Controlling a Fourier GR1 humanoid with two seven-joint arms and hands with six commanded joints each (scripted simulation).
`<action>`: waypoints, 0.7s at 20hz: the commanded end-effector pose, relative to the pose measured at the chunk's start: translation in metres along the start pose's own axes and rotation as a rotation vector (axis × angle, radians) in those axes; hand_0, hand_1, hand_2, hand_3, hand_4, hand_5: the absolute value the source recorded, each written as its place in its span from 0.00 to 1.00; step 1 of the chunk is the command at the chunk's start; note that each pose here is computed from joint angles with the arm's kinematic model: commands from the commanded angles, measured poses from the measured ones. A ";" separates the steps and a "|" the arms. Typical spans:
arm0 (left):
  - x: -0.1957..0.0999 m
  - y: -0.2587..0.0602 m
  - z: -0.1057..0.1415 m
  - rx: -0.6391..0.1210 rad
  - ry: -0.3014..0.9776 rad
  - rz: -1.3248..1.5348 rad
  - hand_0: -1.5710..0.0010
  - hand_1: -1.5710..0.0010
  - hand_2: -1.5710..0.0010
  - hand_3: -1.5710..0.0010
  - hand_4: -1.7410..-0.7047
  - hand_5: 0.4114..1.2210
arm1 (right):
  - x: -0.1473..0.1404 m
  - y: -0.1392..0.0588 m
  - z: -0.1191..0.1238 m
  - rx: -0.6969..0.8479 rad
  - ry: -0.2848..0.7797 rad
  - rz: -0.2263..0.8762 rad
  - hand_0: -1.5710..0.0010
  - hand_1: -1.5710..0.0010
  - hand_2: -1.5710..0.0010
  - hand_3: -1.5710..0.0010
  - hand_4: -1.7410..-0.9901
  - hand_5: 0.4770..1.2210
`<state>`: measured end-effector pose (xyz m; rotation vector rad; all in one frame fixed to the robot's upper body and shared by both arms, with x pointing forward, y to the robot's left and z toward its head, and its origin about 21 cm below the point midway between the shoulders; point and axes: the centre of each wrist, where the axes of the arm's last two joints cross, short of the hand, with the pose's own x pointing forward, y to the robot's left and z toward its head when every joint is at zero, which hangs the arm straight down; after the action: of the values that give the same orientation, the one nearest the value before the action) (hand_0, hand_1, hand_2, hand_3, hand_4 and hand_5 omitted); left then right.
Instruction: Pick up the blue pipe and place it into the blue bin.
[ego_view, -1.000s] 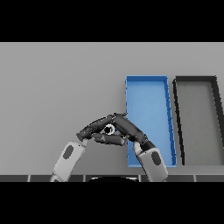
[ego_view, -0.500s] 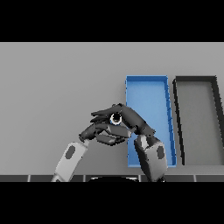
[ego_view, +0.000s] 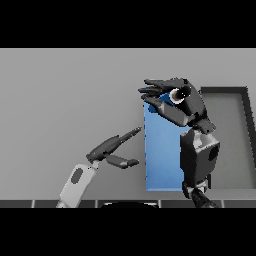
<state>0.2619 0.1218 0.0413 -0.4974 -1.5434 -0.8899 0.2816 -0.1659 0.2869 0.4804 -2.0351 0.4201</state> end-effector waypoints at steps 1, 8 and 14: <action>-0.001 0.000 0.000 0.004 0.013 0.004 1.00 1.00 1.00 1.00 0.76 0.07 | -0.002 -0.010 0.002 -0.048 0.021 0.022 0.00 0.00 0.00 0.00 0.32 1.00; -0.001 0.005 0.005 0.024 0.026 0.004 1.00 1.00 1.00 1.00 0.77 0.07 | -0.039 -0.056 0.038 -0.284 0.231 0.098 0.00 0.00 0.00 0.00 0.32 1.00; -0.004 0.006 0.002 0.030 0.017 -0.011 1.00 1.00 1.00 1.00 0.78 0.06 | -0.089 -0.066 0.086 -0.418 0.483 0.094 0.00 0.00 0.00 0.00 0.32 1.00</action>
<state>0.2662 0.1275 0.0388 -0.4594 -1.5441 -0.8761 0.2915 -0.2495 0.1742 0.0169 -1.6142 0.1403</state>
